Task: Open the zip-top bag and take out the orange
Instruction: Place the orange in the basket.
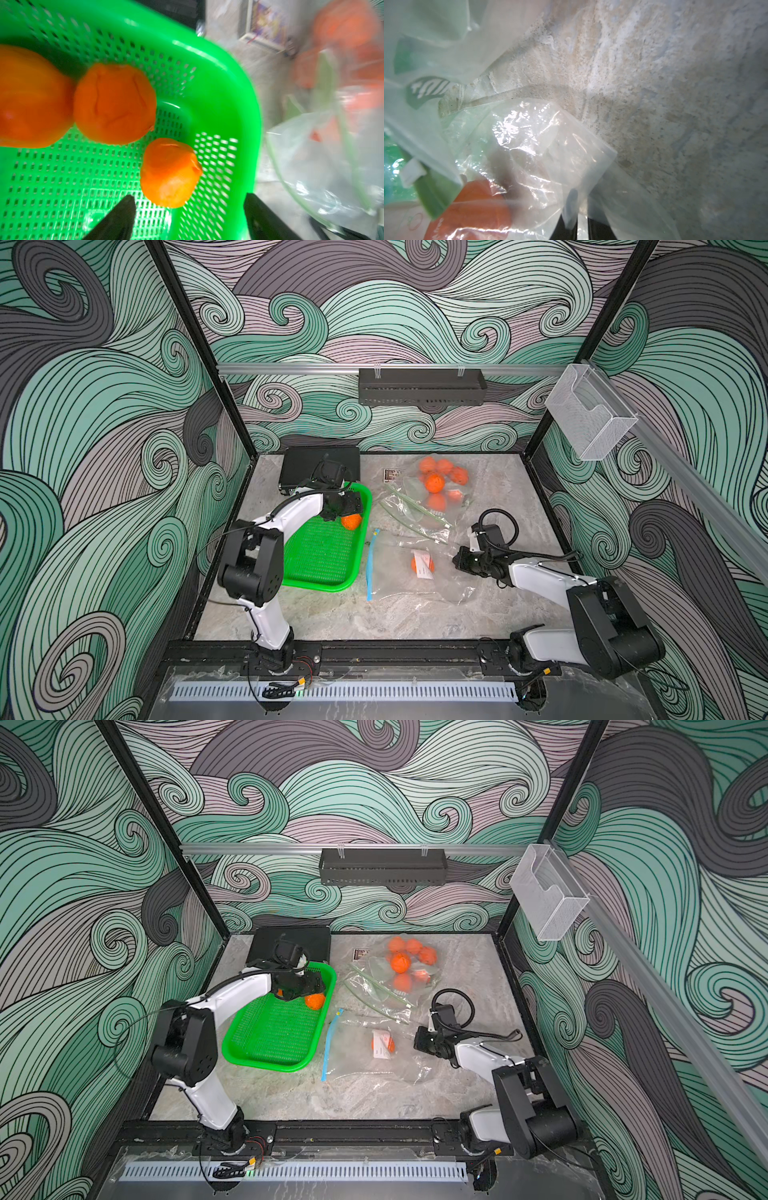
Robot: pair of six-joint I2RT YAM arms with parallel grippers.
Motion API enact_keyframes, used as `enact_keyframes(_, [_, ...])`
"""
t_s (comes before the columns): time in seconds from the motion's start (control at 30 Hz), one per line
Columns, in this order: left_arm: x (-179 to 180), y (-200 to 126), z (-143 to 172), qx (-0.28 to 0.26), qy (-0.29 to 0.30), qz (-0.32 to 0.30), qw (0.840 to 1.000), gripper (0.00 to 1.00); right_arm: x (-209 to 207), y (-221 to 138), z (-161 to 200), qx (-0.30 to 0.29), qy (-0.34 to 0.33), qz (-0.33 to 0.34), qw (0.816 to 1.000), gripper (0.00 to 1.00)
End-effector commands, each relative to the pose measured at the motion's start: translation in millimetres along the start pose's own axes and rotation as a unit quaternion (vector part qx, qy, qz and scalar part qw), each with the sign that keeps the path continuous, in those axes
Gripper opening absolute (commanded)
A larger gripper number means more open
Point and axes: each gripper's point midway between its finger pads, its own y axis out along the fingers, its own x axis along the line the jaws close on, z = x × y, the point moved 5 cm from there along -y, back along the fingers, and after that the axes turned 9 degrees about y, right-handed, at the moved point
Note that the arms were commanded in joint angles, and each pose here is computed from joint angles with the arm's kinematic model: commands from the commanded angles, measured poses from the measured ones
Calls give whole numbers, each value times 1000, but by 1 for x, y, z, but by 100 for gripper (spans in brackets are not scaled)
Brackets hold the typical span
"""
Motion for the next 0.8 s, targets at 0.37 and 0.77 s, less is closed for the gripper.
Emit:
enact_keyframes(0.37, [-83, -61, 134, 79, 107, 199, 971, 28, 29, -102, 14, -32, -22, -44, 998, 14])
enact_keyframes(0.77, [-88, -40, 157, 124, 121, 196, 965, 26, 11, -77, 88, 71, -30, -2, 997, 8])
